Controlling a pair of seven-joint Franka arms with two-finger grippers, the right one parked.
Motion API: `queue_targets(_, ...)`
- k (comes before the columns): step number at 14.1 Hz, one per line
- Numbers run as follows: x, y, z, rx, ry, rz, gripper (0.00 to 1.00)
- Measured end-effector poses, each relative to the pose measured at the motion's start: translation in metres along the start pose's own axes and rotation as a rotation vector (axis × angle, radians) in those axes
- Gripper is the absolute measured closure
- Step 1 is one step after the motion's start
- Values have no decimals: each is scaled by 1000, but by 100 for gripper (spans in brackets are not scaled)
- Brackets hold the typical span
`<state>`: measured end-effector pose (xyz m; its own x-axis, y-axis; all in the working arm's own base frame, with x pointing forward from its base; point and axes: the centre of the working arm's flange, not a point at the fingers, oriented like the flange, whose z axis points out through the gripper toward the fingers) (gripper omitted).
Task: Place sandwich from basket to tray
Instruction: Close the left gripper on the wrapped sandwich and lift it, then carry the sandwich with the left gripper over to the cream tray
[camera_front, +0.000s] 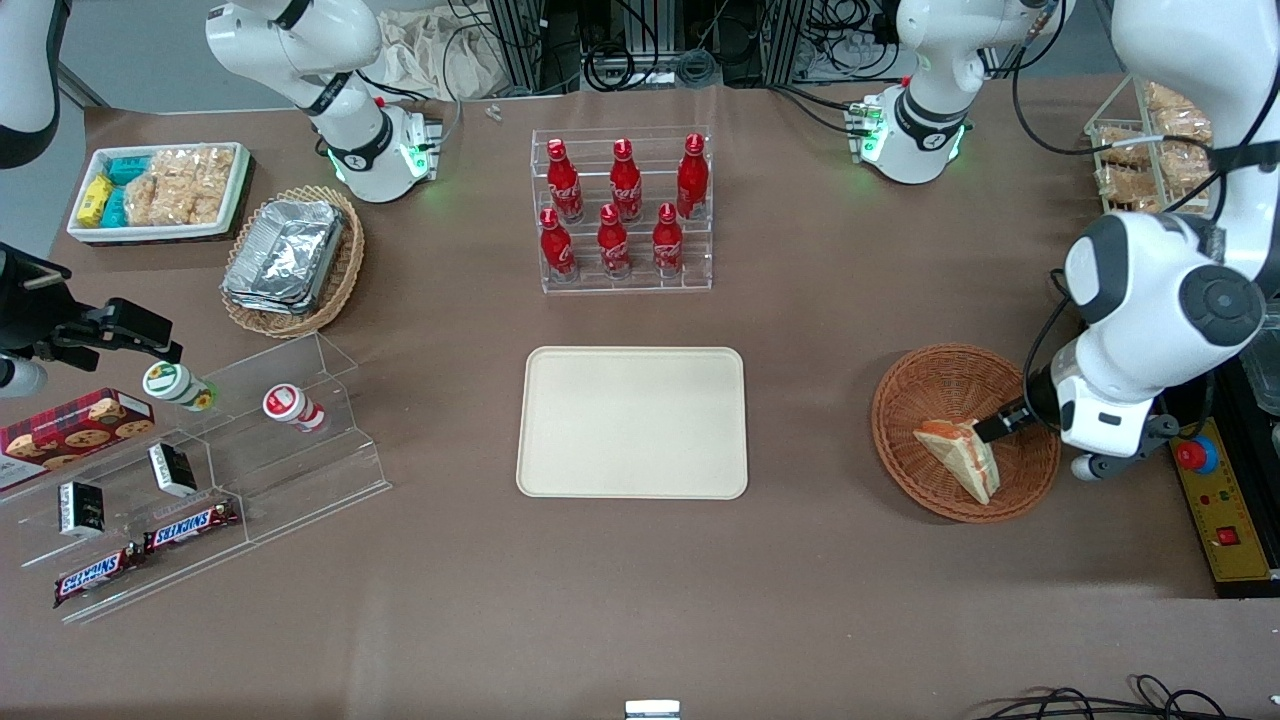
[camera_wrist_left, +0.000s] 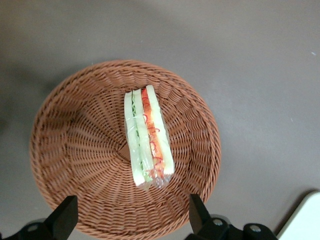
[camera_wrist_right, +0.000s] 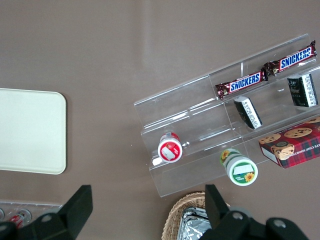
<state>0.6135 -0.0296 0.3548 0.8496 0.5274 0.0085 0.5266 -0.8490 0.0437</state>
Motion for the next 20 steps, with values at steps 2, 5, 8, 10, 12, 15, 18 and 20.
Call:
queue_targets(2, 1, 0, 19, 11, -21, -76, 0)
queue_targets(5, 1, 2, 39, 26, -31, -133, 0)
queue_targets(8, 0, 2, 48, 31, -38, -148, 0)
queue_targets(10, 1, 3, 50, 31, -38, -169, 0)
queue_targets(12, 2, 4, 53, 26, -34, -187, 0)
queue_targets(15, 3, 5, 66, 18, -33, -194, 0)
queue_targets(18, 4, 5, 81, 13, -35, -197, 0)
queue_targets(20, 4, 5, 89, 23, -39, -191, 0)
